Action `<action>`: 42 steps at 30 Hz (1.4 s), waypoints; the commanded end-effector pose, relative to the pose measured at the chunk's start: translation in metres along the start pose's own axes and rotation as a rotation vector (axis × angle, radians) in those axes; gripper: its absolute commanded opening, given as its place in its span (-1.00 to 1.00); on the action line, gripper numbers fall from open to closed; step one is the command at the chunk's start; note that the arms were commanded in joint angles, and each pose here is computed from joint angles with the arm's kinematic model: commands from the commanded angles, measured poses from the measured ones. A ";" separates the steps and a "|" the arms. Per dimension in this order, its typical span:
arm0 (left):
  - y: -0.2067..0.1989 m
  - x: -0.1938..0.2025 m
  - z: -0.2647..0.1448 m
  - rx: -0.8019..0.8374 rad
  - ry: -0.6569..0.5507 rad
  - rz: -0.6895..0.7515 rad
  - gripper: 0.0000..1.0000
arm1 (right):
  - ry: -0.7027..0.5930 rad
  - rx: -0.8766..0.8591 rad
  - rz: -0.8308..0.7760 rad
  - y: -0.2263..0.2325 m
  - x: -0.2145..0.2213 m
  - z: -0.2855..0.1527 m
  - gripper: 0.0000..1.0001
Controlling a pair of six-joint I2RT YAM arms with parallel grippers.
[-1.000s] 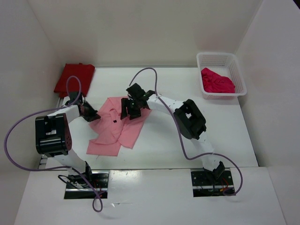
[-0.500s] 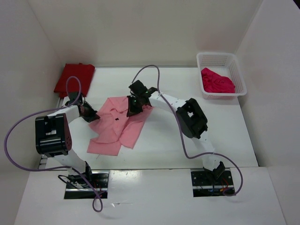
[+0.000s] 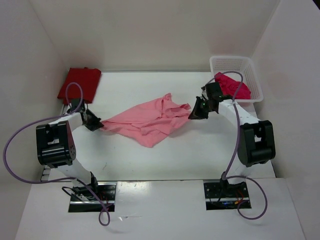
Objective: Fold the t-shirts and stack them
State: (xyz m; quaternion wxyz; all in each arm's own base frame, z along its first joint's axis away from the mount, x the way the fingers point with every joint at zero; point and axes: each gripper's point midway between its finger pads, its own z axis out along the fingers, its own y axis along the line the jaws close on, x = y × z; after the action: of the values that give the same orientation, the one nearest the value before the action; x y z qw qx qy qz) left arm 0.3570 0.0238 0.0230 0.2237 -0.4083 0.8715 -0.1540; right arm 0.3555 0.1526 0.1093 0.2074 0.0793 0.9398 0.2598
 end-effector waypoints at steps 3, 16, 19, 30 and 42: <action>-0.006 -0.026 -0.007 0.017 -0.084 -0.059 -1.00 | -0.011 0.086 0.104 -0.047 0.012 0.002 -0.43; -0.049 -0.036 -0.064 0.164 -0.179 0.052 0.23 | 0.037 -0.103 -0.225 0.113 0.050 -0.012 -0.96; -0.069 -0.016 -0.070 0.202 -0.168 0.128 0.23 | 0.091 -0.147 -0.271 0.150 0.072 0.015 -0.78; -0.119 0.027 0.007 0.249 0.055 0.201 0.28 | 0.102 -0.157 -0.482 0.248 0.095 0.124 -0.16; -0.124 0.012 0.035 0.257 0.081 0.126 0.30 | 0.087 0.000 -0.565 0.234 0.100 0.181 0.20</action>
State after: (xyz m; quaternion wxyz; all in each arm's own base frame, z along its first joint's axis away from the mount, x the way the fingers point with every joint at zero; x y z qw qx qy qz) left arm 0.4338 -0.0686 0.0424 0.2397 -0.3059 0.8870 -0.2493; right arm 0.3473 0.4556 0.0515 0.2094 -0.1831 0.9348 0.2209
